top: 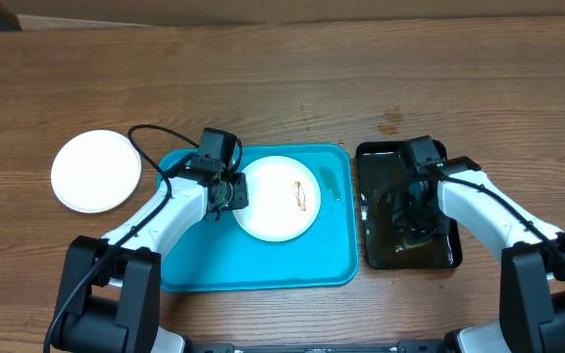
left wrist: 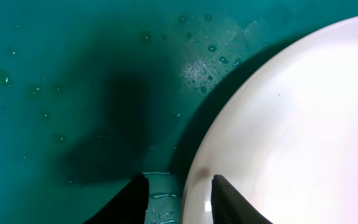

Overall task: Clean dirty plates on tray and stack at the side
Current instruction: 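Rub the held sponge in the black tray water with right gripper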

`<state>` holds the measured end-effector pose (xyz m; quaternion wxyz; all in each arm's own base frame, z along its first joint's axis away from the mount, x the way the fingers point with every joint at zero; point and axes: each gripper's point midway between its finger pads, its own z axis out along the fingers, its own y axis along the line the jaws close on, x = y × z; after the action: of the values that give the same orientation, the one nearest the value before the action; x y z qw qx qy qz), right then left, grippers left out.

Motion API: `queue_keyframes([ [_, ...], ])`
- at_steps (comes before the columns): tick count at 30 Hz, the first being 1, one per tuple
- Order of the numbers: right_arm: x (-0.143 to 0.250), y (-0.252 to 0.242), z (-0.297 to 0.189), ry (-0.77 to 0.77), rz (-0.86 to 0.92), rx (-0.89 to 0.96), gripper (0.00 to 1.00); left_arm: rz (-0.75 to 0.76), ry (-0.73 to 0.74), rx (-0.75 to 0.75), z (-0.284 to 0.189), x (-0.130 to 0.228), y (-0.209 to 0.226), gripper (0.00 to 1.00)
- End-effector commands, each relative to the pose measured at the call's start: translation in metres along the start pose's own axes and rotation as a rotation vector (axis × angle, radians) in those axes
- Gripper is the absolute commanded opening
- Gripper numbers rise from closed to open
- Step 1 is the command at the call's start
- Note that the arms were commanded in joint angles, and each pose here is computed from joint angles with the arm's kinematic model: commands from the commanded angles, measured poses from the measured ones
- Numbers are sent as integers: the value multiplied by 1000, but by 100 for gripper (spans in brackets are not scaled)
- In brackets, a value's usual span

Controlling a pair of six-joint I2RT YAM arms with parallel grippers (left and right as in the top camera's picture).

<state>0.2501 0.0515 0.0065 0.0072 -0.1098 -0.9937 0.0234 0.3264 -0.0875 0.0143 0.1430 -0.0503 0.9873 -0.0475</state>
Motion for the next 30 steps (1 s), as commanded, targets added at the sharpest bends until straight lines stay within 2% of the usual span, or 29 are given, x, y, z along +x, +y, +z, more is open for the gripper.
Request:
queue_keyframes([
  [1,2,4,1,13,7,-27,4,19,7,-12,3,3,2,30],
  [6,-9,9,-26,10,7,-30,4,19,11,6,3,4,-1,20],
  [10,-18,12,-54,10,5,-30,4,19,17,20,3,5,-4,7],
  [12,-21,14,-63,1,5,-35,4,19,25,17,4,7,-3,4],
  [20,-27,15,-63,-25,6,-43,4,19,64,2,7,21,2,6],
  [22,-26,15,-63,-24,6,-43,4,23,63,2,7,20,2,11],
  [24,-26,15,-63,-24,5,-43,4,35,59,4,7,20,2,26],
  [26,-24,16,-63,-15,4,-47,4,54,54,6,7,18,2,31],
  [28,-23,16,-63,-10,5,-46,4,56,41,11,7,15,0,30],
  [30,-23,16,-63,-9,5,-49,4,56,32,14,7,13,-1,23],
])
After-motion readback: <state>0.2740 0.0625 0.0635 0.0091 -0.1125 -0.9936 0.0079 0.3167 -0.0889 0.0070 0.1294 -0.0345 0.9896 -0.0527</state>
